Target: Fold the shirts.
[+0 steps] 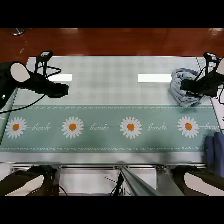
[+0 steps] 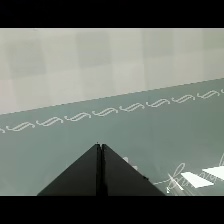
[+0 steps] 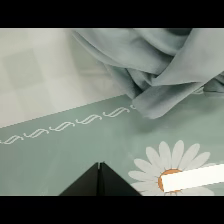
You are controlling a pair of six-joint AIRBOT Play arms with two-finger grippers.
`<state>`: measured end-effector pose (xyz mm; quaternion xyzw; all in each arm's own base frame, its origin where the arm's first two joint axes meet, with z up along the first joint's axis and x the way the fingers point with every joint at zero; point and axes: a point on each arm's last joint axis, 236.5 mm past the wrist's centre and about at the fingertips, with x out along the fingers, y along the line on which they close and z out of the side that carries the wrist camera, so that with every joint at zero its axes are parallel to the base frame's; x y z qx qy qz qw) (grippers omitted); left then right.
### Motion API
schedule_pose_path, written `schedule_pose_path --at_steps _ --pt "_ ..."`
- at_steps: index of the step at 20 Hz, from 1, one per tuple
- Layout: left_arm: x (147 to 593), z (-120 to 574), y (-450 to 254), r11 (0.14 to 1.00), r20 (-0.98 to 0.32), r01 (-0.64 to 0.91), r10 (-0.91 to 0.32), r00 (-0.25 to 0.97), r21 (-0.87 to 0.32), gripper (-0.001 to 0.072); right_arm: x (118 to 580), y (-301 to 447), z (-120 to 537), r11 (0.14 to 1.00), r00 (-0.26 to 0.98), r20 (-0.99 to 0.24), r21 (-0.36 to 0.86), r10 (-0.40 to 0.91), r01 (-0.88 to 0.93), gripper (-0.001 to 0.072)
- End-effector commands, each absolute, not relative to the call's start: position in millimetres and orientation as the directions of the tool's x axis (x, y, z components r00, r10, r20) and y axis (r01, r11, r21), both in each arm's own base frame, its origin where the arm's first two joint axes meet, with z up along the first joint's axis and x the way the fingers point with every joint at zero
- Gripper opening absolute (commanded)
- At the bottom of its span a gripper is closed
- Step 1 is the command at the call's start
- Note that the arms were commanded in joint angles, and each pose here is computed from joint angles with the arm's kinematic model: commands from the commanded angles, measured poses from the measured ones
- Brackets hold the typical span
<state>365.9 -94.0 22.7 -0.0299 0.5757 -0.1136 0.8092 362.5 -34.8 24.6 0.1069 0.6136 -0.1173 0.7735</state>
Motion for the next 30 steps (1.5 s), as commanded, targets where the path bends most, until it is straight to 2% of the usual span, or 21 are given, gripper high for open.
schedule_pose_path --at_steps 1,14,16,19,22,23,24,25,26,28,30 --pt "366 22 -94 0.973 -0.925 0.149 -0.218 0.311 -0.179 0.0028 362 -35 25 0.949 0.22 -0.974 0.022 -0.05 0.313 0.0024" --pt "366 22 -94 0.973 -0.925 0.149 -0.218 0.311 -0.179 0.0028 364 -35 25 0.949 0.228 -0.972 0.025 -0.05 0.314 0.0024" --pt "366 23 -95 0.971 -0.924 0.148 -0.224 0.31 -0.186 0.0028 378 -35 29 0.95 0.284 -0.957 0.042 -0.05 0.31 0.0024" --pt "391 28 -97 0.972 -0.885 0.144 -0.23 0.405 -0.187 0.0028 392 -35 34 0.951 0.344 -0.937 0.058 -0.052 0.303 0.0023" --pt "402 32 -99 0.971 -0.863 0.141 -0.236 0.447 -0.193 0.0029 421 -51 48 0.963 0.466 -0.877 0.014 -0.117 0.269 0.0025" --pt "406 34 -99 0.971 -0.854 0.142 -0.236 0.464 -0.191 0.0029 433 -60 54 0.965 0.512 -0.845 -0.021 -0.157 0.261 0.0102" --pt "416 37 -98 0.972 -0.836 0.14 -0.232 0.498 -0.186 0.0102 444 -68 59 0.963 0.55 -0.813 -0.047 -0.191 0.264 0.0454" --pt "425 38 -96 0.975 -0.818 0.14 -0.223 0.53 -0.175 0.0438 453 -75 62 0.963 0.579 -0.785 -0.081 -0.22 0.255 0.0633" --pt "435 39 -95 0.976 -0.799 0.136 -0.218 0.56 -0.17 0.0699 461 -83 62 0.961 0.594 -0.764 -0.126 -0.252 0.245 0.0638" --pt "449 39 -91 0.979 -0.774 0.138 -0.201 0.601 -0.147 0.0704 469 -103 51 0.947 0.588 -0.75 -0.163 -0.301 0.277 0.0637" --pt "453 35 -86 0.983 -0.776 0.142 -0.177 0.606 -0.114 0.0704 473 -131 23 0.921 0.554 -0.767 -0.122 -0.325 0.37 0.0637"
